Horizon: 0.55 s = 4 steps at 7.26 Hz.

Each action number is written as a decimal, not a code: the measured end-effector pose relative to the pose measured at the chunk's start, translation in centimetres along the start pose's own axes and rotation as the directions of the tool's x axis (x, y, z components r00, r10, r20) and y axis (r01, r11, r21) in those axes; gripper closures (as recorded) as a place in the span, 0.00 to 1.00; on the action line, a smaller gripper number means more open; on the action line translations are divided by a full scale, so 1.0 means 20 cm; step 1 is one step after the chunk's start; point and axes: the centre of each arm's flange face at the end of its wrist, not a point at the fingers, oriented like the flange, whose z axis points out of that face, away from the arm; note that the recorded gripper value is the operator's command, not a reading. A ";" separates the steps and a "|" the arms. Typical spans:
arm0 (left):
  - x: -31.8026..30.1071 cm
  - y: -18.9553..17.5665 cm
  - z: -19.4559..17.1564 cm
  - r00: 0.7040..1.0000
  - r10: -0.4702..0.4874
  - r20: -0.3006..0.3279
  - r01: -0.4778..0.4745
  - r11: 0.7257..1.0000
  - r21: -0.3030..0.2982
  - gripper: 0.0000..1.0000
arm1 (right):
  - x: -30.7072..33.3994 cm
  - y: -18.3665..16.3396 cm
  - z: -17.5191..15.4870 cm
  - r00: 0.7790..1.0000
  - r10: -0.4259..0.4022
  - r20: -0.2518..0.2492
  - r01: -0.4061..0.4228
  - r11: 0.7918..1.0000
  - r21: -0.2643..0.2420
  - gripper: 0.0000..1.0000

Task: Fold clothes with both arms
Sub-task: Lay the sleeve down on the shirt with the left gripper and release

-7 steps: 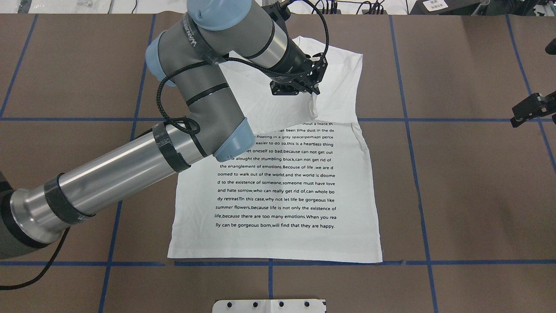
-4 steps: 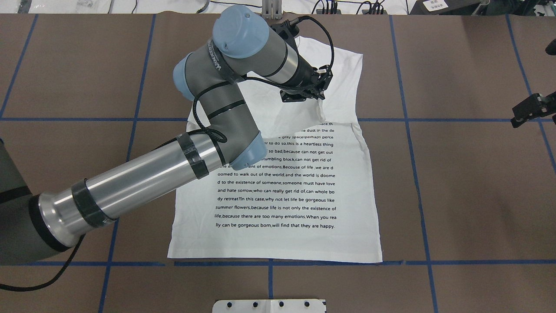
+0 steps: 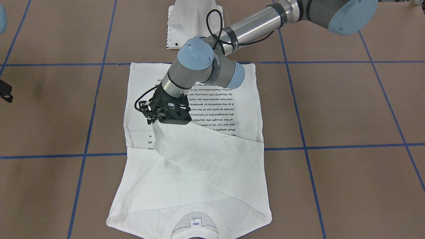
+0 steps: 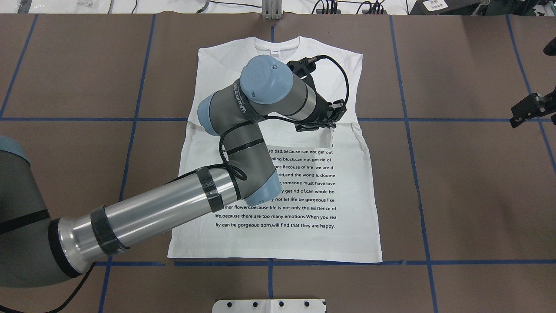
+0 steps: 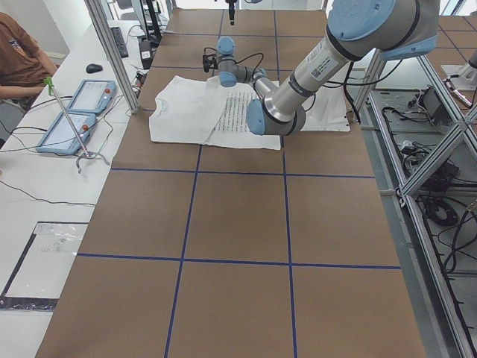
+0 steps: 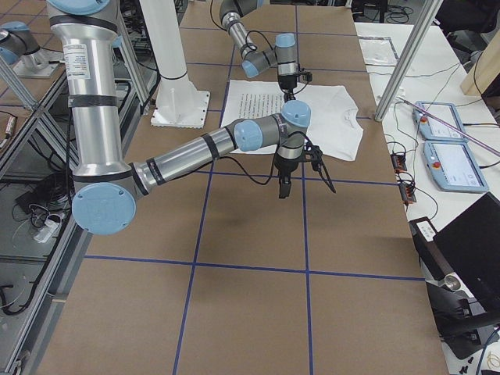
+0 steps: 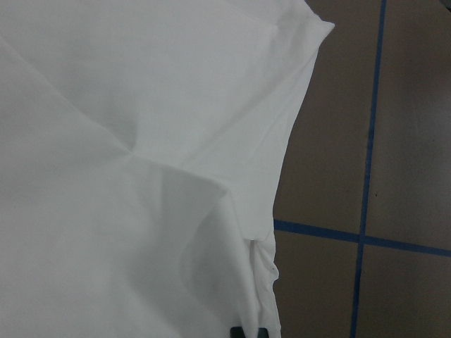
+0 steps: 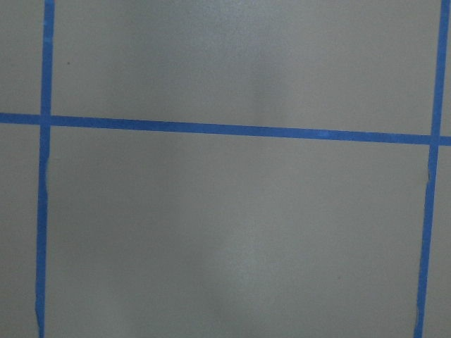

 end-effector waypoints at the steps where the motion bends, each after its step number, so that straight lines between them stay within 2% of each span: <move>1: 0.00 0.03 0.02 1.000 0.002 0.002 -0.002 1.000 -0.006 0.00 | 0.00 0.00 0.00 1.000 0.001 0.000 -0.001 1.000 -0.002 0.00; 4: 0.02 0.17 0.10 1.000 0.017 0.002 -0.017 0.999 0.037 0.00 | -0.01 0.00 0.01 1.000 -0.001 0.022 0.001 1.000 -0.011 0.00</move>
